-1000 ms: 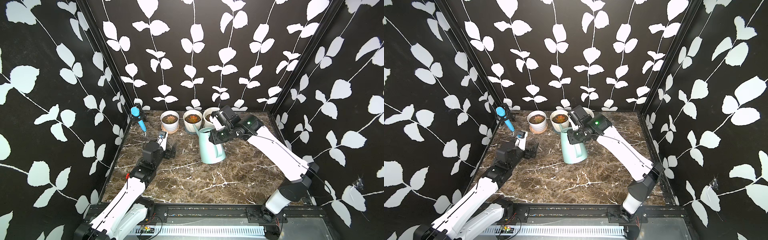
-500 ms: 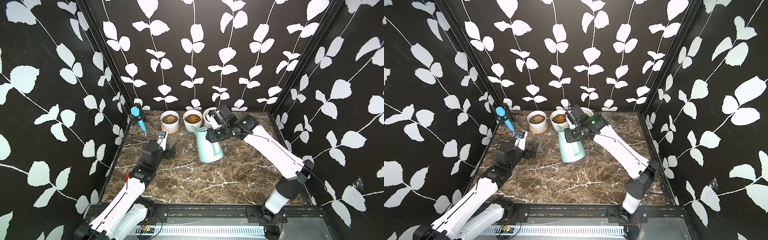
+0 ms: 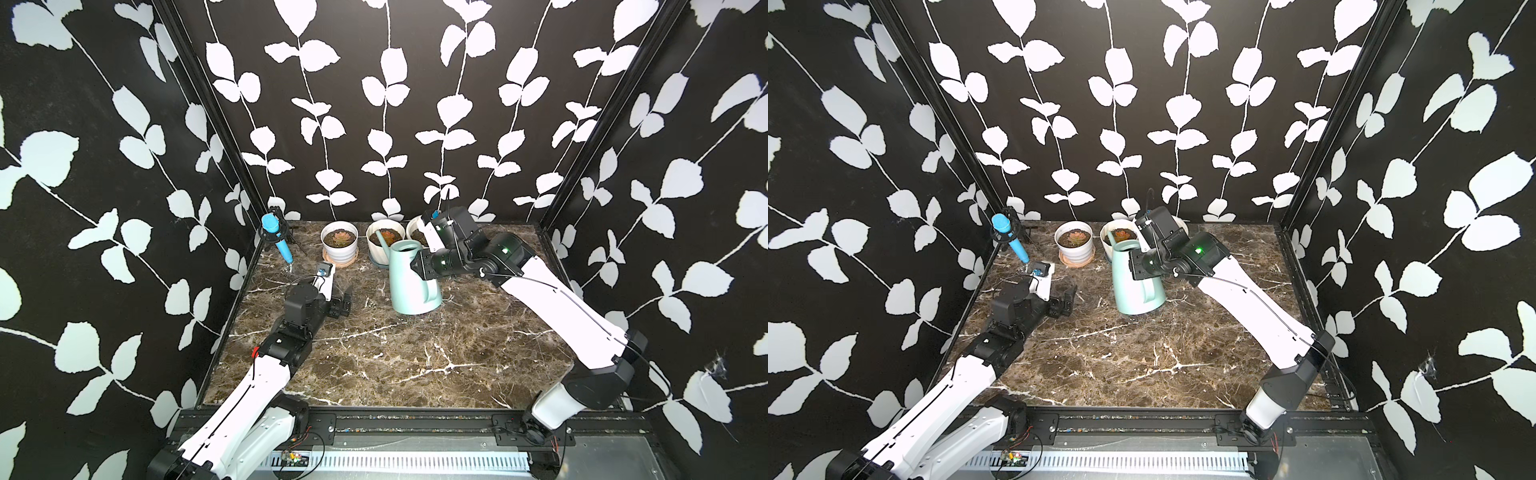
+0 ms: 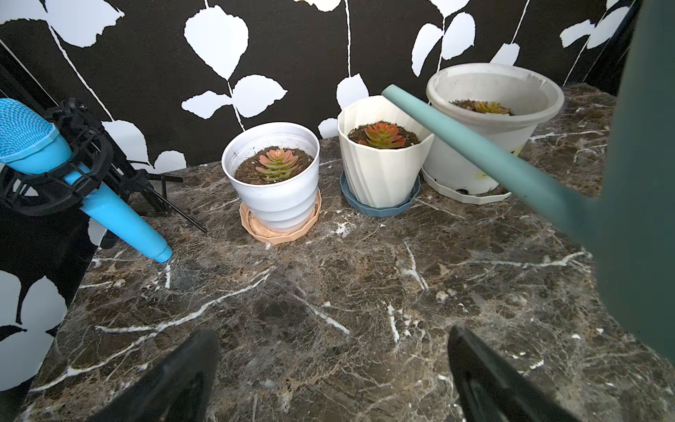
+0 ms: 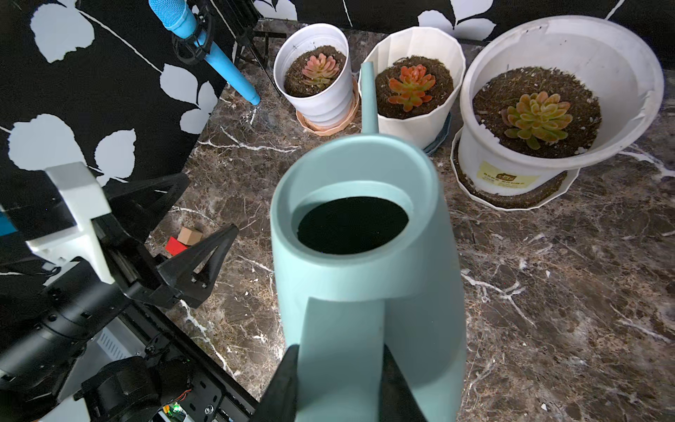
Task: Water the succulent around the soil edge
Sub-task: Water the soil of the potted plant with water, then place the watering can at the center of the board.
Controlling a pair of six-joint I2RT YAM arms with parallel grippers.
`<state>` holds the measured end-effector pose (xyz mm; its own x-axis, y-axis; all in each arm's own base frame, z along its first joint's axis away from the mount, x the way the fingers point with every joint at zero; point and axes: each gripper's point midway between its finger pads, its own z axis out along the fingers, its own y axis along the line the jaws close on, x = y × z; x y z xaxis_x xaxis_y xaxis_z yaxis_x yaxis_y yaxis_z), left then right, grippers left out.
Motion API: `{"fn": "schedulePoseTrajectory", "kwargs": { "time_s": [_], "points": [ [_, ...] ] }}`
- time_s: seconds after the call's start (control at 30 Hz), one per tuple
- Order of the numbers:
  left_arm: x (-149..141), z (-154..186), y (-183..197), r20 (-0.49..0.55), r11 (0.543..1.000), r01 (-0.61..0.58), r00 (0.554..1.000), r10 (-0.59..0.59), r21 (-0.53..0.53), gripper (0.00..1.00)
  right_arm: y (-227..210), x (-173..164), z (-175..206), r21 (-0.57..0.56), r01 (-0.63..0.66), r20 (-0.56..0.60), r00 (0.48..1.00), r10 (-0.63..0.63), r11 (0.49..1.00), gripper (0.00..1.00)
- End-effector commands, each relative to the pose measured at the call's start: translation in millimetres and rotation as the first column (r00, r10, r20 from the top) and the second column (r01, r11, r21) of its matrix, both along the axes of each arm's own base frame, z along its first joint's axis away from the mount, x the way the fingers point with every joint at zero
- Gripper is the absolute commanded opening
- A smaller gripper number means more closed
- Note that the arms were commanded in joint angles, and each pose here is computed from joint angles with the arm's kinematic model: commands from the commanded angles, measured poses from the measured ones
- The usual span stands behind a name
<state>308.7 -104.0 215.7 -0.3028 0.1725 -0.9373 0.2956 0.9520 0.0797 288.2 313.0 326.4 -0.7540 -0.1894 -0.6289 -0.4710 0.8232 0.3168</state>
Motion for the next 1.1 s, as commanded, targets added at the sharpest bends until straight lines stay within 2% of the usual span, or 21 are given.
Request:
{"fn": "schedulePoseTrajectory", "kwargs": {
  "time_s": [0.0,0.13,0.23,0.37,0.43,0.5,0.6,0.73,0.93,1.07],
  "points": [
    [-1.3,2.3,-0.3,0.018,1.0,0.001,1.0,-0.001,0.003,0.99,10.5,12.2,16.8,0.051,0.006,0.09,0.996,-0.01,0.999,0.0],
    [-1.8,3.2,0.6,0.02,1.0,-0.003,1.0,0.003,0.002,0.99,12.8,12.2,15.3,0.135,0.01,0.198,0.98,-0.037,0.991,0.0],
    [-1.3,4.7,2.4,0.026,1.0,-0.014,1.0,0.014,-0.001,0.99,12.2,5.9,14.6,0.196,0.008,0.32,0.945,-0.071,0.981,0.0],
    [-0.6,11.3,10.9,0.044,0.998,-0.064,0.997,0.065,-0.011,0.99,15.3,-14.9,5.0,0.224,-0.028,0.522,0.848,-0.096,0.974,0.0],
    [-1.9,16.5,16.8,0.056,0.995,-0.096,0.994,0.098,-0.021,0.99,20.2,-26.8,-2.5,0.186,-0.038,0.615,0.784,-0.086,0.982,0.0],
    [-5.1,24.2,21.7,0.067,0.992,-0.121,0.99,0.123,-0.041,0.99,26.5,-34.6,-11.3,0.122,-0.03,0.666,0.743,-0.059,0.992,0.0],
    [-12.1,39.1,29.1,0.081,0.983,-0.156,0.983,0.164,-0.097,0.99,38.8,-41.2,-26.6,0.079,-0.022,0.699,0.714,-0.04,0.997,0.0],
    [-28.9,53.4,44.7,0.068,0.95,-0.228,0.967,0.247,-0.214,0.99,41.5,-37.5,-45.0,0.138,0.04,0.708,0.695,-0.127,0.99,0.0],
    [-66.0,51.4,62.0,0.051,0.876,-0.259,0.951,0.305,-0.406,0.98,47.0,-30.3,-73.8,0.224,0.103,0.658,0.718,-0.228,0.969,0.0],
    [-86.7,44.0,70.7,0.018,0.838,-0.276,0.947,0.322,-0.47,0.94,56.2,-29.0,-87.4,0.266,0.108,0.632,0.731,-0.257,0.958,0.0]
  ]
}}
